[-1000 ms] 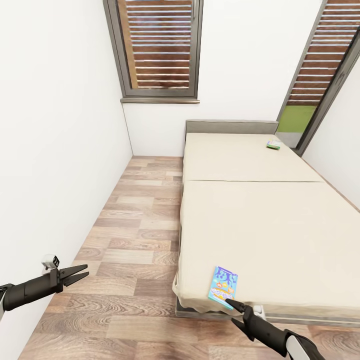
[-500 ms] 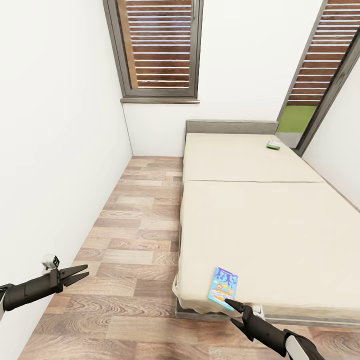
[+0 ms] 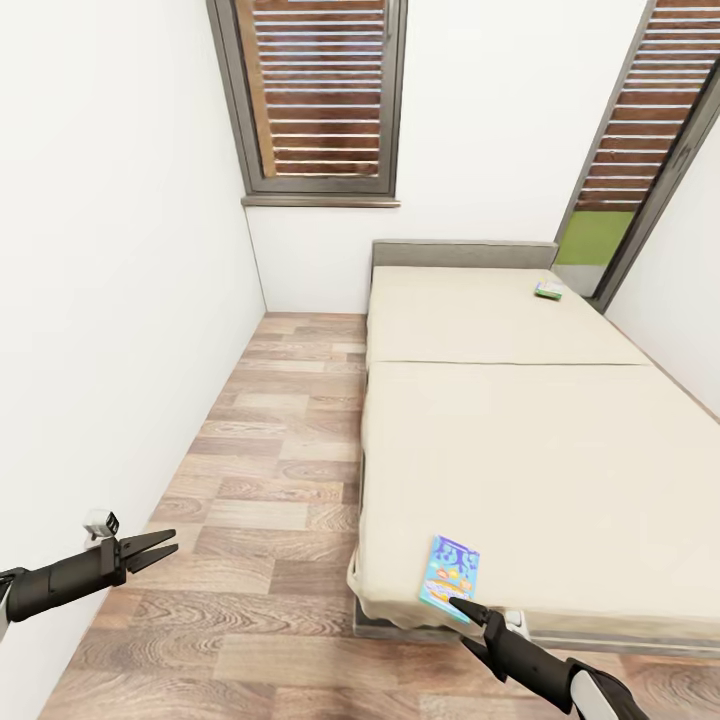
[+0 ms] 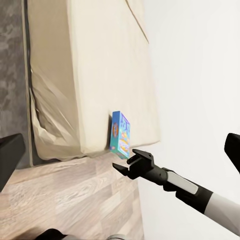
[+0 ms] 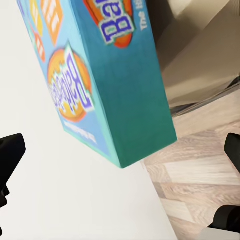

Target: Put all the toys in the child's room - the three board games (two on the bed and one on the table), the two jigsaw puzzles on the table, and the tennis ball on the table - inside the toy box on the table in the child's room.

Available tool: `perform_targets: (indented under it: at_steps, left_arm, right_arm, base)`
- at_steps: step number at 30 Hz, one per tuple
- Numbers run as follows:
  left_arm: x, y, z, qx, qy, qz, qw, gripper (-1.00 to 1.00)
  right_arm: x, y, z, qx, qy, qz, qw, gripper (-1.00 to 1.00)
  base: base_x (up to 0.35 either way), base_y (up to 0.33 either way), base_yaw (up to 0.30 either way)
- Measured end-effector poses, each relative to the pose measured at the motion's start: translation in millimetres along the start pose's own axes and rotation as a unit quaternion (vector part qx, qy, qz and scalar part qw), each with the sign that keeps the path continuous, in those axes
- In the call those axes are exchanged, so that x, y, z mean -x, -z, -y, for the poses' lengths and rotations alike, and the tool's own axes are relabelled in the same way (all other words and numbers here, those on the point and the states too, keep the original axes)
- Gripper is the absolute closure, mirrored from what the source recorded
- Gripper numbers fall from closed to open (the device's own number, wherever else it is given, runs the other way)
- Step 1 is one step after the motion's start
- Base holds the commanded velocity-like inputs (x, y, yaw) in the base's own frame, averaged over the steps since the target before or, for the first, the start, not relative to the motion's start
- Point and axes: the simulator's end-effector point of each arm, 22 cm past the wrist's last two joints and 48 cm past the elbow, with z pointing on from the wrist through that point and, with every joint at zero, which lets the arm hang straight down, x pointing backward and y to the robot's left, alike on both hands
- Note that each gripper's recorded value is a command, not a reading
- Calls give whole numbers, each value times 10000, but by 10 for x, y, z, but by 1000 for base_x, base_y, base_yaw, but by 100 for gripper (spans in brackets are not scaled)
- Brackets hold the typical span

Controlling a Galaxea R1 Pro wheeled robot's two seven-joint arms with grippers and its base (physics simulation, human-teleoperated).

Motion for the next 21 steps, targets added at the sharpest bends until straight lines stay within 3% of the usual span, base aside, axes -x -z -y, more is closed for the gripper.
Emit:
perform_targets:
  at_steps: [21]
  left_arm:
    - [-2,-3,-1,-1,-5,-2,10000,-100]
  right_arm:
    - [-4,-2,2,-2,0,-5,10000,-100]
  base:
    - [10,16,0]
